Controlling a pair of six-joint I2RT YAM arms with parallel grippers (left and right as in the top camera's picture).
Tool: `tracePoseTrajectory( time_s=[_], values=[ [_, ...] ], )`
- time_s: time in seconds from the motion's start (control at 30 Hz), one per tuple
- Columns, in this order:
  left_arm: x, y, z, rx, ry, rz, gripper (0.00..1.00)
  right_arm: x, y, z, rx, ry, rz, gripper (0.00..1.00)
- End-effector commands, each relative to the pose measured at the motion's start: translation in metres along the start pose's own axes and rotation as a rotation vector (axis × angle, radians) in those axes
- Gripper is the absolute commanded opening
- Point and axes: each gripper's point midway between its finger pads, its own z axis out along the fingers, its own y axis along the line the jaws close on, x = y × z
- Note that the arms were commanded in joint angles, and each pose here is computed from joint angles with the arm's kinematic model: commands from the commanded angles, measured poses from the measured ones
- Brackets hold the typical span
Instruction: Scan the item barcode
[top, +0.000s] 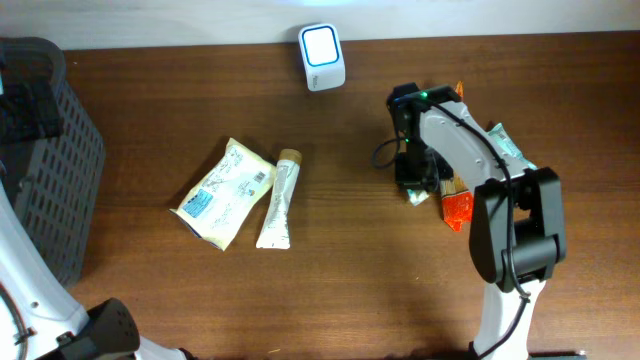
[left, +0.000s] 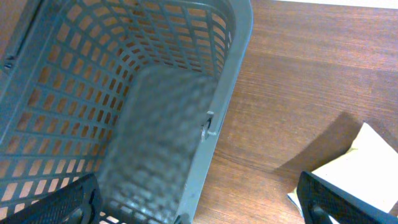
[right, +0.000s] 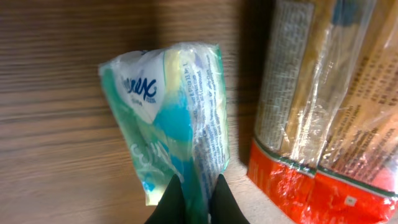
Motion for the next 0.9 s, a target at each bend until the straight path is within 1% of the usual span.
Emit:
tracePoseTrajectory(
  time_s=[0.0, 0.03, 0.07, 0.1, 0.13, 0.2, 0.27, 0.33, 0.37, 0.4, 0.47, 0.53, 0.57, 0.6, 0.63, 0.73, 0.87],
  values=[
    [0.0, 0.002, -0.002, -0.001, -0.007, -0.019, 0.99, 0.002, -0.013, 0.004, 0.004, 0.021, 0.041, 0.04],
    [0.0, 0.002, -0.002, -0.002, -0.006, -0.019, 0.99, 0.004, -0.015, 0.005, 0.006, 0.028, 0.043, 0.05],
    [0.0, 0.002, -0.002, -0.001, -0.007, -0.019, 0.99, 0.011, -0.019, 0.005, 0.015, 0.061, 0.044, 0.21],
    [0.0, 0.002, -0.002, -0.002, -0.006, -0.019, 0.99, 0.015, -0.022, 0.004, 0.021, 0.079, 0.042, 0.4],
    [0.0, 0.002, -0.002, -0.001, -0.007, -0.019, 0.99, 0.016, -0.023, 0.003, 0.021, 0.083, 0.043, 0.48],
    [0.0, 0.002, -0.002, -0.002, -0.006, -0.019, 0.99, 0.016, -0.022, -0.006, 0.006, 0.09, 0.038, 0.54],
    [0.0, 0.002, -0.002, -0.002, -0.006, -0.019, 0.99, 0.013, -0.007, -0.02, -0.082, 0.086, -0.006, 0.54],
    [0.0, 0.002, -0.002, -0.001, -0.007, -0.019, 0.99, 0.006, 0.025, -0.043, -0.259, 0.051, -0.102, 0.57],
    [0.0, 0.002, -0.002, -0.002, -0.006, -0.019, 0.99, 0.004, 0.037, -0.053, -0.316, 0.036, -0.127, 0.59],
    [0.0, 0.002, -0.002, -0.001, -0.006, -0.019, 0.99, 0.003, 0.048, -0.061, -0.362, 0.022, -0.14, 0.59],
    [0.0, 0.002, -0.002, -0.002, -0.006, -0.019, 0.99, 0.001, 0.075, -0.069, -0.442, -0.01, -0.18, 0.66],
    [0.0, 0.002, -0.002, -0.001, -0.006, -0.019, 0.99, -0.002, 0.103, -0.072, -0.493, -0.051, -0.209, 0.69],
    [0.0, 0.002, -0.002, -0.001, -0.006, -0.019, 0.99, -0.004, 0.113, -0.072, -0.506, -0.066, -0.196, 0.77],
    [0.0, 0.002, -0.002, -0.001, -0.007, -0.019, 0.99, -0.005, 0.133, -0.071, -0.52, -0.089, -0.175, 0.97],
    [0.0, 0.002, -0.002, -0.001, -0.007, -0.019, 0.99, -0.005, 0.145, -0.07, -0.529, -0.1, -0.164, 0.99],
    [0.0, 0.002, -0.002, -0.002, -0.006, -0.019, 0.99, 0.004, 0.193, -0.073, -0.574, -0.142, -0.142, 0.99],
    [0.0, 0.002, -0.002, -0.001, -0.007, -0.019, 0.99, 0.02, 0.238, -0.077, -0.618, -0.188, -0.19, 0.99]
  ],
)
